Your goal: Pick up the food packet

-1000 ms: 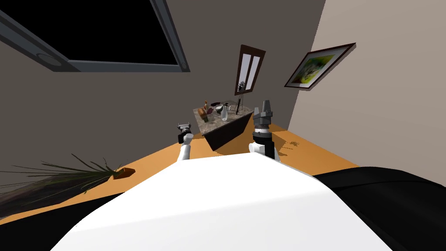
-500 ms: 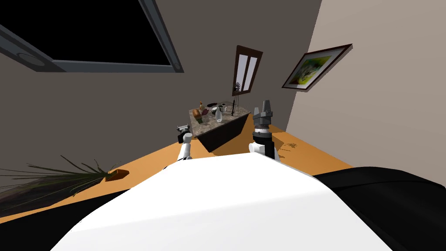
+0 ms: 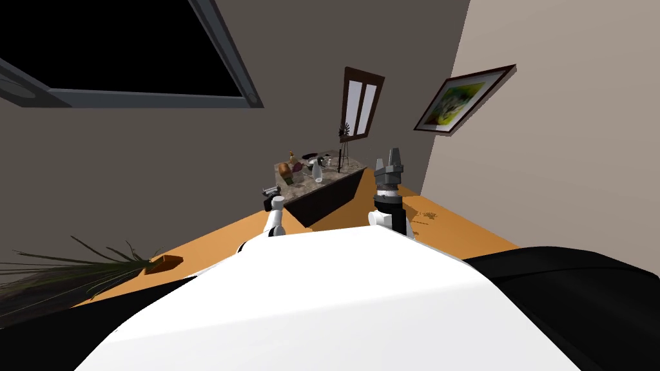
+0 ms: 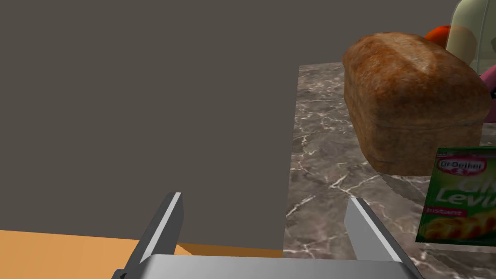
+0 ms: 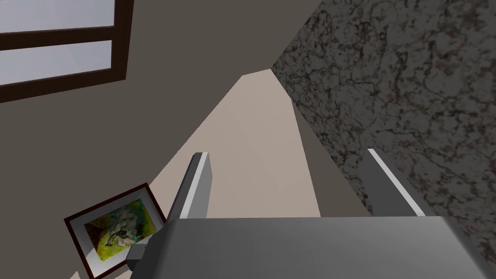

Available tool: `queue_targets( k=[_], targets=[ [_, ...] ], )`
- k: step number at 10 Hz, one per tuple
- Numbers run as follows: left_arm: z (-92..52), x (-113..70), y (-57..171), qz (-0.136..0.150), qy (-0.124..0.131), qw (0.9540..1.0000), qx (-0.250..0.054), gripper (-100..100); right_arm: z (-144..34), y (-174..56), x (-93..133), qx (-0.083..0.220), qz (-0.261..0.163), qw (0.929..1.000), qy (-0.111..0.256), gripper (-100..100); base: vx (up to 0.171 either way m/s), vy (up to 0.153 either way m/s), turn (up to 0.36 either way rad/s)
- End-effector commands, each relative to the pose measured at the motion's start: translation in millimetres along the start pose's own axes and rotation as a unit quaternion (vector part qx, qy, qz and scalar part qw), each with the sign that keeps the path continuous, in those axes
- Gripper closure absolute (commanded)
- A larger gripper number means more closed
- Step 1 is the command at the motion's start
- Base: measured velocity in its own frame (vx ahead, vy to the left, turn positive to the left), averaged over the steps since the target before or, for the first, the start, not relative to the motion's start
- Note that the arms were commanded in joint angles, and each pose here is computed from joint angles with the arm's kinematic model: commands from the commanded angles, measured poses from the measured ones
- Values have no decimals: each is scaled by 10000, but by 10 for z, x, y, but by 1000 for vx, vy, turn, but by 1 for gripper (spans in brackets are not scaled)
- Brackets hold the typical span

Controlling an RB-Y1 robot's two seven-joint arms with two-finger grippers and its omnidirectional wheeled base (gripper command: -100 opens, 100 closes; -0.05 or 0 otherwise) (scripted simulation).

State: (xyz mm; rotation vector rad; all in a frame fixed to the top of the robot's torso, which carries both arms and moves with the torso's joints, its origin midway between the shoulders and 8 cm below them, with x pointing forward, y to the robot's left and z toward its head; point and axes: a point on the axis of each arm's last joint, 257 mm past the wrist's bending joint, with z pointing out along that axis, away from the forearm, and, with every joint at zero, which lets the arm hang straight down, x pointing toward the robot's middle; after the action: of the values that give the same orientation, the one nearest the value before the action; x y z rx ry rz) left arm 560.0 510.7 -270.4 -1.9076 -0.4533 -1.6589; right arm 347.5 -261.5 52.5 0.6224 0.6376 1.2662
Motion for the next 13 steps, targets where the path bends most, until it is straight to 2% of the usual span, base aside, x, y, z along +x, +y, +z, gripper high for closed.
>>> queue_targets(
  k=[1, 3, 4, 7, 9, 10, 11, 12, 13],
  targets=[
    [18, -82, -32, -106, -141, 9998, 57, -100, 0, 0, 0, 0, 0, 10000, 0, 0, 63, -163, -9],
    [51, -248, -67, -389, -414, 9982, 189, -100, 0, 0, 0, 0, -1, 10000, 0, 0, 104, -155, -51],
    [47, -265, -62, -385, -430, 9982, 185, -100, 0, 0, 0, 0, 0, 10000, 0, 0, 82, -123, -14],
    [53, -465, -61, -701, -752, 9942, 318, -100, 0, 0, 0, 0, -1, 10000, 0, 0, 89, -107, -53],
    [68, -531, -92, -859, -880, 9915, 418, -100, 0, 0, 0, 0, -1, 10000, 0, 0, 138, -50, -37],
    [56, -517, -75, -802, -840, 9925, 378, -100, 0, 0, -1, 0, -2, 10000, 1, 0, 83, 13, -8],
    [57, -518, -78, -813, -845, 9923, 385, 0, 0, 0, -1, 0, -2, 10000, 1, 0, 13, -1, 1],
    [57, -517, -77, -812, -844, 9924, 384, -100, 0, 0, -1, 0, -2, 10000, 1, 0, 7, 0, 0],
    [57, -517, -77, -813, -844, 9924, 384, 100, 0, 0, -1, 0, -2, 10000, 1, 0, 0, 0, 0]
  ],
)
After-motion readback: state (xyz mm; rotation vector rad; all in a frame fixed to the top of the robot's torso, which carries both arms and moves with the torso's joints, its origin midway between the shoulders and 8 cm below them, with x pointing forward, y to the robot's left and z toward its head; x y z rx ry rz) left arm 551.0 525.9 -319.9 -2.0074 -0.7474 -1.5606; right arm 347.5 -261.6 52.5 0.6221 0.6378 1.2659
